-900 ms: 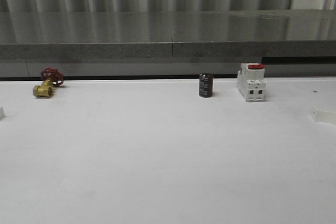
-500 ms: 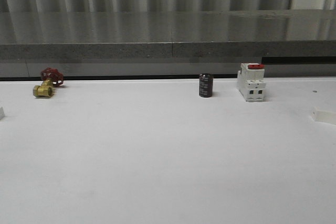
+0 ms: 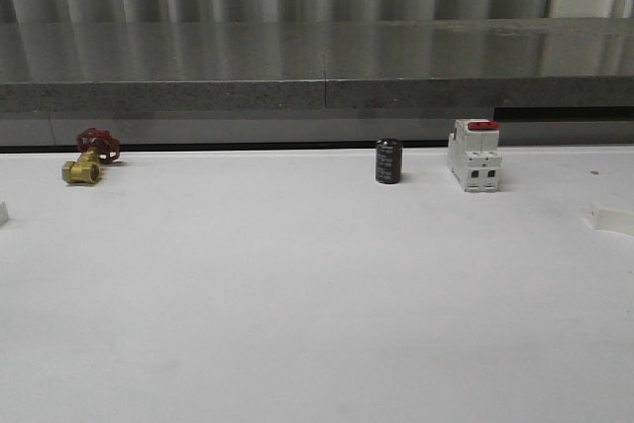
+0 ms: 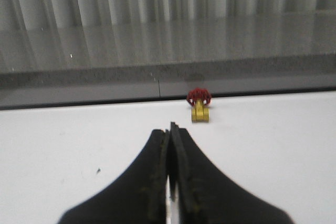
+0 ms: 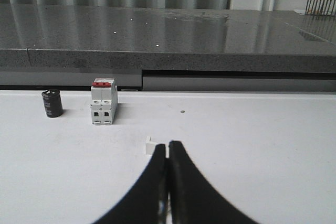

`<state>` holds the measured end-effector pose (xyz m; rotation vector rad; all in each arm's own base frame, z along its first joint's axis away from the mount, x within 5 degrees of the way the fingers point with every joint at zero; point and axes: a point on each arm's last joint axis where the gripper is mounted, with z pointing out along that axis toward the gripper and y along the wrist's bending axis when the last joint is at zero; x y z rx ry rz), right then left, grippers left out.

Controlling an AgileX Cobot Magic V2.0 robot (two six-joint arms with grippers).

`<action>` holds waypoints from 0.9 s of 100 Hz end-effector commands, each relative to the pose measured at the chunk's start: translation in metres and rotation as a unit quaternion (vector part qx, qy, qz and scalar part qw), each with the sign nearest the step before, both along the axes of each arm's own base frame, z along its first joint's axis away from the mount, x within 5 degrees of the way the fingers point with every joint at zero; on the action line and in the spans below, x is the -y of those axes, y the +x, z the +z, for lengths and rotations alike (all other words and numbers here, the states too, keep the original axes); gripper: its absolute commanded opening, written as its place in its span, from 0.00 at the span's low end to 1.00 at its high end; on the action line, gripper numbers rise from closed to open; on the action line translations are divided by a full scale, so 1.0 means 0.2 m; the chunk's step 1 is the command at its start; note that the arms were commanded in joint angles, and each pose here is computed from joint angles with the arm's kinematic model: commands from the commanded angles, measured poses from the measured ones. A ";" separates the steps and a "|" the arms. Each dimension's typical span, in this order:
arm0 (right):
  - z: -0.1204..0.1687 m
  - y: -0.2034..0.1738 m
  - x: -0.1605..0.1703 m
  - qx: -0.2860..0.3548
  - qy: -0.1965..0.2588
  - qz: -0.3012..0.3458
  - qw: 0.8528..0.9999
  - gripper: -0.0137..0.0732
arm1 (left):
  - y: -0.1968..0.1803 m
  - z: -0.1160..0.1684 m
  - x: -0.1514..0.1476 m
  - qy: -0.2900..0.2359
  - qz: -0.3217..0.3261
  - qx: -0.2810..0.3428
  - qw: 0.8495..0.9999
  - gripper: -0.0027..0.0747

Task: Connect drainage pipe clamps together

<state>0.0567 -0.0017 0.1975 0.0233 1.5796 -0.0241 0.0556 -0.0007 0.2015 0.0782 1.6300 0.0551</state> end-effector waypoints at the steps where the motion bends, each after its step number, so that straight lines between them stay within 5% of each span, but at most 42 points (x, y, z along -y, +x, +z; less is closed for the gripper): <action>1: 0.07 -0.01 0.00 0.054 -0.005 -0.004 0.999 0.08 | -0.03 0.09 0.00 0.000 -0.001 0.020 1.000 0.01; 16: 0.07 -0.01 0.00 0.054 -0.005 -0.004 0.999 0.08 | -0.03 0.23 0.00 -0.013 -0.003 0.013 1.000 0.01; 35: 0.07 -0.01 0.00 0.054 -0.005 -0.004 0.999 0.08 | 0.02 0.36 0.01 -0.016 -0.006 -0.101 0.995 0.01; 59: 0.07 -0.01 0.00 0.054 -0.005 -0.004 0.999 0.08 | 0.19 0.44 0.02 -0.029 -0.009 -0.172 0.985 0.04; 81: 0.07 -0.01 0.00 0.054 -0.005 -0.004 0.999 0.08 | 0.38 0.44 0.02 -0.029 -0.005 -0.204 0.978 0.57; 90: 0.07 -0.01 0.00 0.054 -0.005 -0.004 0.999 0.08 | 0.45 0.45 0.02 -0.028 -0.004 -0.218 0.976 0.66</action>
